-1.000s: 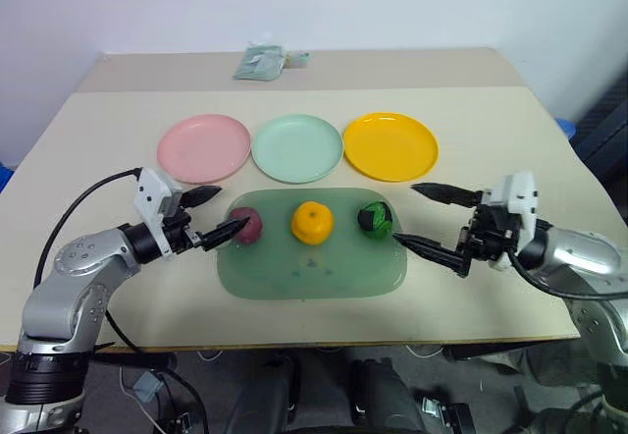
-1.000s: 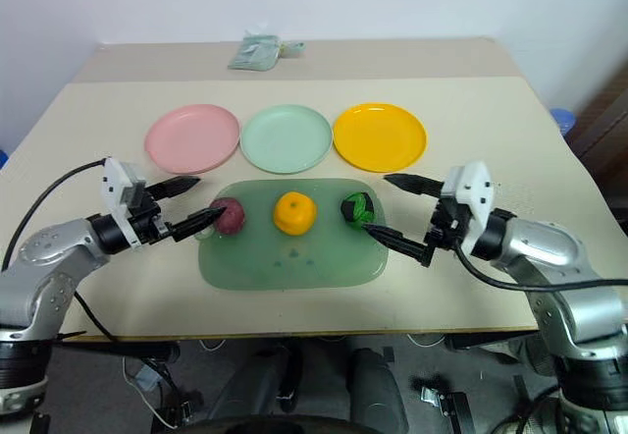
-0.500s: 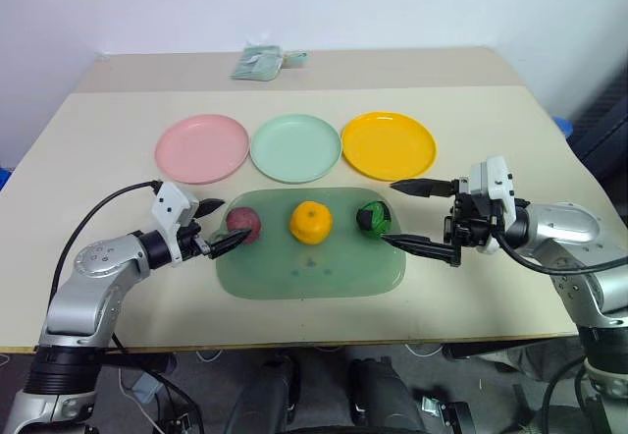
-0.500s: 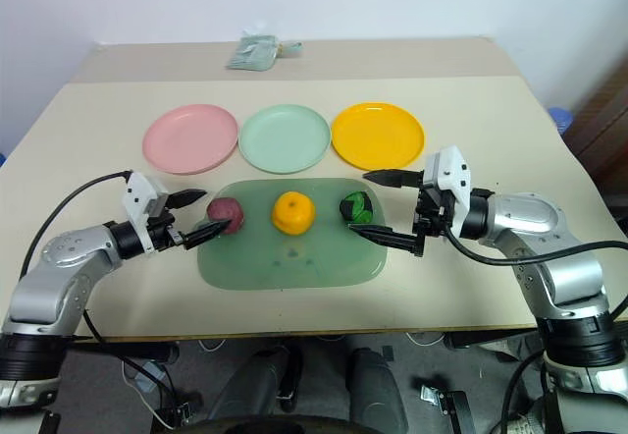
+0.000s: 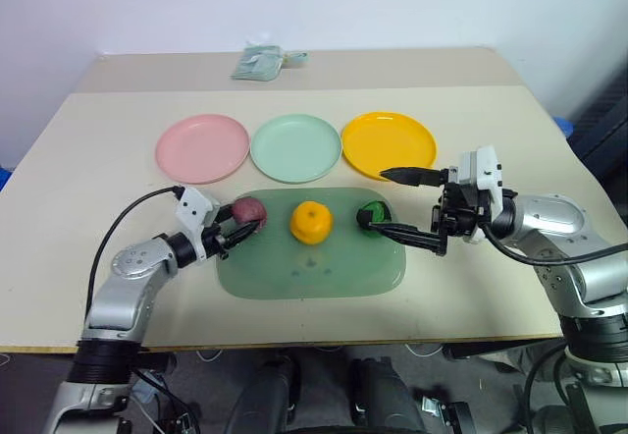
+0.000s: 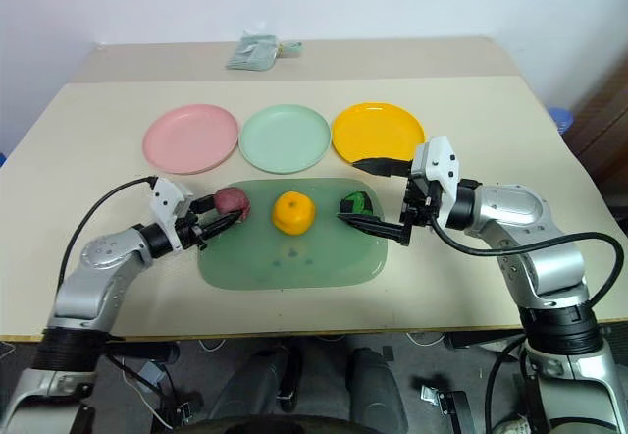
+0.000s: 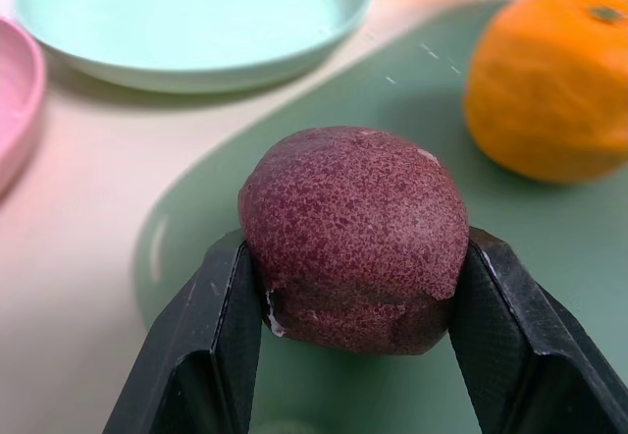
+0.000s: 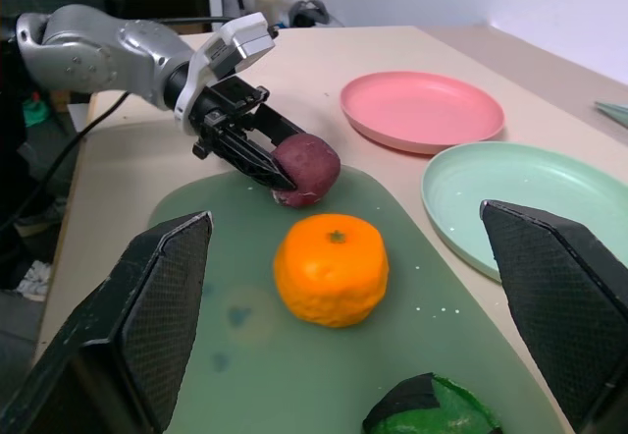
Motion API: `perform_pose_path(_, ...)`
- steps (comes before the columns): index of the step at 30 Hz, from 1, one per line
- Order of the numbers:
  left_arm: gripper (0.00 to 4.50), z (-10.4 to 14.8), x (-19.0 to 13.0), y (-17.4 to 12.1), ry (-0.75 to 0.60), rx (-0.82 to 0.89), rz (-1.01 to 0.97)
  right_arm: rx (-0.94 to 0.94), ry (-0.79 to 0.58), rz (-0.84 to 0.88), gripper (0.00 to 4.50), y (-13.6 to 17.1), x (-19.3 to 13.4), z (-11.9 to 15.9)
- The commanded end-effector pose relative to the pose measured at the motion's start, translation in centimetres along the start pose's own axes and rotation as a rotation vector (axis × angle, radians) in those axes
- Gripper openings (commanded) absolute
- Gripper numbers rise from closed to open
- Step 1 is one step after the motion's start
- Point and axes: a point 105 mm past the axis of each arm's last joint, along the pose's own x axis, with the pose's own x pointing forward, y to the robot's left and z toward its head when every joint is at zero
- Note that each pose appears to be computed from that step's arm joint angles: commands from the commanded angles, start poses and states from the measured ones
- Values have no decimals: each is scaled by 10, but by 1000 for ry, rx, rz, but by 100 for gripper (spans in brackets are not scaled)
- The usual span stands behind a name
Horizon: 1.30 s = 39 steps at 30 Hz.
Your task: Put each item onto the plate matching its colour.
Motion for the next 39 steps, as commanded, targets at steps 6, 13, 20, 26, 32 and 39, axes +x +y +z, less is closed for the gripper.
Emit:
perform_pose_path(6,209,61,25,84,-255,-89,584,-51,-63,-70,450,-9,1,1)
perform_pose_path(13,209,60,52,125,-152,-201,878,-75,-89,-120,450,-23,15,-4)
perform_pose_path(20,402,68,66,117,-194,-230,763,-91,-100,-137,450,-26,21,1)
perform_pose_path(26,445,68,36,107,-237,-147,700,-90,-92,-132,450,-22,27,4)
perform_pose_path(32,445,66,-10,67,-315,47,421,-70,-78,-118,450,-14,54,7)
perform_pose_path(39,445,57,-65,8,-300,47,-128,-10,-8,-116,450,-7,89,-10)
